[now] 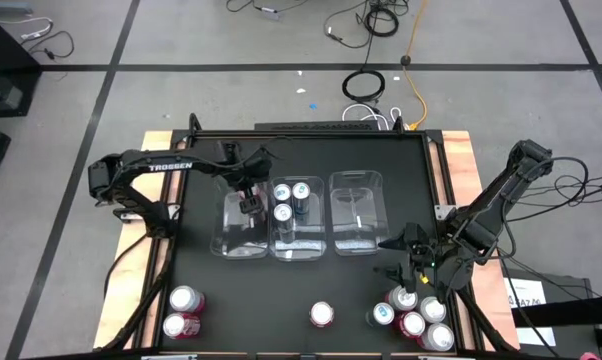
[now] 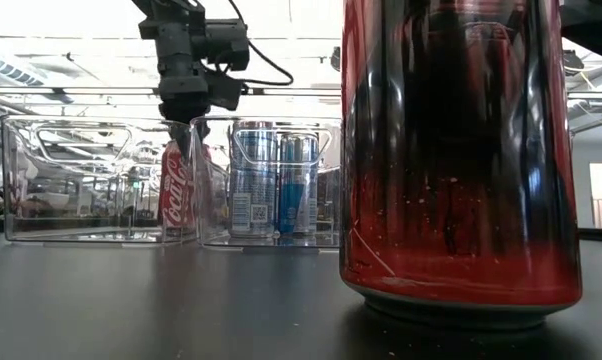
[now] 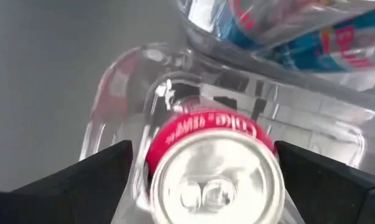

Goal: Sort soda cans
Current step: Put the red soda can into the left transparent bin

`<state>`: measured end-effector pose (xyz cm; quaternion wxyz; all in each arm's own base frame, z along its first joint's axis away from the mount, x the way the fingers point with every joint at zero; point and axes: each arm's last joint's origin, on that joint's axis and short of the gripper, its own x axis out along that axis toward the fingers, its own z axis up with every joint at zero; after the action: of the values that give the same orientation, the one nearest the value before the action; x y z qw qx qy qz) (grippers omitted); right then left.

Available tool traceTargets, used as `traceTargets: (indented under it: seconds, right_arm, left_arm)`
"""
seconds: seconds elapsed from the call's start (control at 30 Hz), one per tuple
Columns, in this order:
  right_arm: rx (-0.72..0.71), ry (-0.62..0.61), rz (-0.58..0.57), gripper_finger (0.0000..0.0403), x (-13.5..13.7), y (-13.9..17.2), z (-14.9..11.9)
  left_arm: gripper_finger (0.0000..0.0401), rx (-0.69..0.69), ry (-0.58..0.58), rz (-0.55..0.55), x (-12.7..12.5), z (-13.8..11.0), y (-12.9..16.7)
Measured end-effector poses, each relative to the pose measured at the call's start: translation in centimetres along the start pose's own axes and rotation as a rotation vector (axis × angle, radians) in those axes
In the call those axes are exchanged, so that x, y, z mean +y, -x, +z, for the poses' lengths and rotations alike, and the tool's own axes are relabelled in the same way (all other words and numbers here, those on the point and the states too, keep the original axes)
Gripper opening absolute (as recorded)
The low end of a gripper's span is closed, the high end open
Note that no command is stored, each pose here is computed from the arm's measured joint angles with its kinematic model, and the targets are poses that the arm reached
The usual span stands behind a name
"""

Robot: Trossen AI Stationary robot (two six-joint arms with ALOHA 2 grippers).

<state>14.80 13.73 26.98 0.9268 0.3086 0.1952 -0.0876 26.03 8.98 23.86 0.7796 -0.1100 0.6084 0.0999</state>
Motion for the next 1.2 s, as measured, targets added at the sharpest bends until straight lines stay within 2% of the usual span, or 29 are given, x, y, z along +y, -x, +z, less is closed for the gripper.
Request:
traceTargets:
  seconds: [0.3,0.53,0.77,1.03,1.2]
  right_arm:
    - [0.003,0.029,0.002,0.0400,0.0,0.0,0.0]
    - [0.009,0.078,0.005,0.0400,0.0,0.0,0.0]
    - [0.053,0.100,0.036,0.0400,0.1,0.0,-0.1]
    - [0.098,0.117,0.062,0.0400,0.2,0.0,-0.3]
    - [0.140,0.156,0.089,0.0400,0.3,0.0,-0.4]
  left_arm:
    - [0.0396,0.081,0.142,0.009,-0.6,-1.2,3.5]
    - [0.0396,-0.030,0.305,-0.022,-2.8,-3.5,7.4]
    - [0.0396,-0.109,0.440,-0.105,-7.3,-6.3,10.2]
    - [0.0396,-0.093,0.619,-0.117,-13.8,-9.0,10.0]
    - [0.0396,-0.032,0.742,-0.155,-17.3,-11.4,9.9]
